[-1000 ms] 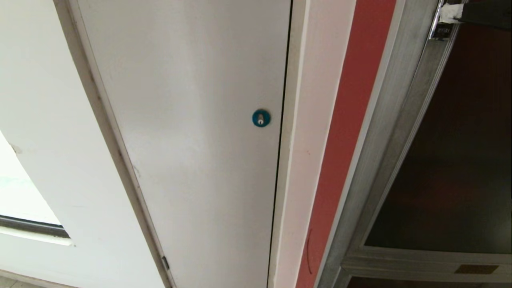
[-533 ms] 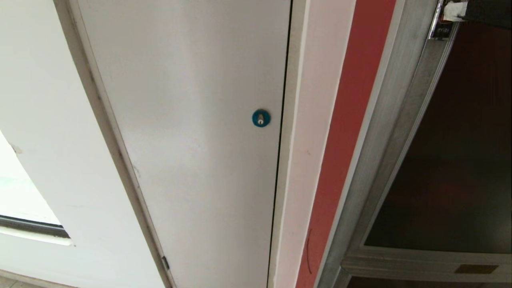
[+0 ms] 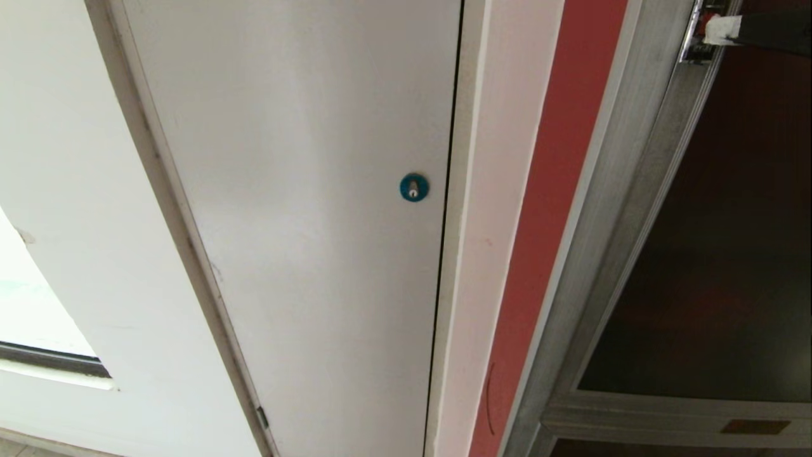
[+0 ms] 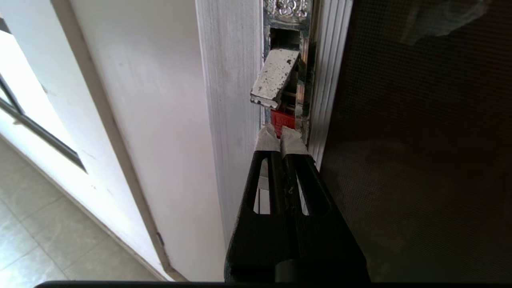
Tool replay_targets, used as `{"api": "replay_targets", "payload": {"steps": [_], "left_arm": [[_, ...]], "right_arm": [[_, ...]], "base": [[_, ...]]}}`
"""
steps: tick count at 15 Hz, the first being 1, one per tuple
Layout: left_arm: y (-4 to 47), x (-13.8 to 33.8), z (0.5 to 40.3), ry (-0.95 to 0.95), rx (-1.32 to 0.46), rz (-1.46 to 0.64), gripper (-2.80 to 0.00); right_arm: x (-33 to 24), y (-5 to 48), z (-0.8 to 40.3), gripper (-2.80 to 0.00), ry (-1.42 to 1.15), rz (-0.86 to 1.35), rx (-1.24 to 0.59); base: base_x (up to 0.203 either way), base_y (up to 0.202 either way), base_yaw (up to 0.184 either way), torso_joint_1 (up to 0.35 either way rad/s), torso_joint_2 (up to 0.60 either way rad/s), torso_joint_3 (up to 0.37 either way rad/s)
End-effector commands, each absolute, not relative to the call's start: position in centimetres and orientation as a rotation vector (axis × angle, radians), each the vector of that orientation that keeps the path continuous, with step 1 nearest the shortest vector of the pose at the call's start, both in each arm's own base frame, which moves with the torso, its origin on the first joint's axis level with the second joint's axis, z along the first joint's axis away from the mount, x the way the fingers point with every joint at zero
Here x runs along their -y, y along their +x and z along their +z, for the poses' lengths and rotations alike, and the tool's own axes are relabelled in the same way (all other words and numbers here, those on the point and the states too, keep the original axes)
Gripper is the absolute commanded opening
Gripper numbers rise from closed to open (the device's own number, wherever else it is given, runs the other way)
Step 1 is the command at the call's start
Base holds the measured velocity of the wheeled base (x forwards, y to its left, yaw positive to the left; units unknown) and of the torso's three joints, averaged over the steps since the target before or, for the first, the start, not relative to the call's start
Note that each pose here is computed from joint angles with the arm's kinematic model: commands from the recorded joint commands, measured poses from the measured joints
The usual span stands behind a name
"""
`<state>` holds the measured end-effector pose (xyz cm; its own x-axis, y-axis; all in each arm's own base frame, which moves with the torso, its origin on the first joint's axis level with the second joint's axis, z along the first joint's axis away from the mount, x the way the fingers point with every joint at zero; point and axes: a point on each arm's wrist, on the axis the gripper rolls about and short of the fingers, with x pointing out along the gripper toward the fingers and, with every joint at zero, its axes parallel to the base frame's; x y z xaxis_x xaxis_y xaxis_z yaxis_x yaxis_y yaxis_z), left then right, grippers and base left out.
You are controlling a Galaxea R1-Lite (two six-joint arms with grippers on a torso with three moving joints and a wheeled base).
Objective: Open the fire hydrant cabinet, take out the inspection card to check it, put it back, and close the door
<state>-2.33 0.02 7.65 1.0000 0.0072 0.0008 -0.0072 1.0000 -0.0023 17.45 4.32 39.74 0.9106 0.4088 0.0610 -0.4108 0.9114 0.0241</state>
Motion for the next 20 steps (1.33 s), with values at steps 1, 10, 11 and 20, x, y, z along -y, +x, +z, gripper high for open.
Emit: {"api": "replay_targets", "payload": {"steps": [1, 10, 11, 20], "left_arm": [[-2.3, 0.0, 7.6, -0.003, -0.001, 0.008, -2.80], [-2.3, 0.0, 7.6, -0.003, 0.000, 0.008, -2.80], [-2.3, 0.0, 7.6, -0.003, -0.001, 0.008, -2.80], [-2.3, 0.0, 7.6, -0.003, 0.000, 0.008, -2.80]], "right_arm": [[-4.3, 17.3, 39.8, -2.80, 0.037, 0.423, 0.060], [-4.2, 13.0, 39.2, -2.80, 0.038, 0.488, 0.057], [-4.1, 12.5, 39.2, -2.80, 0.039, 0.490, 0.056], [-3.7, 10.4, 38.4, -2.80, 0.024, 0.387, 0.069]], "base": [[0.000, 0.000, 0.000, 0.000, 0.00, 0.000], [0.000, 0.000, 0.000, 0.000, 0.00, 0.000], [0.000, 0.000, 0.000, 0.000, 0.00, 0.000], [0.000, 0.000, 0.000, 0.000, 0.00, 0.000]]}}
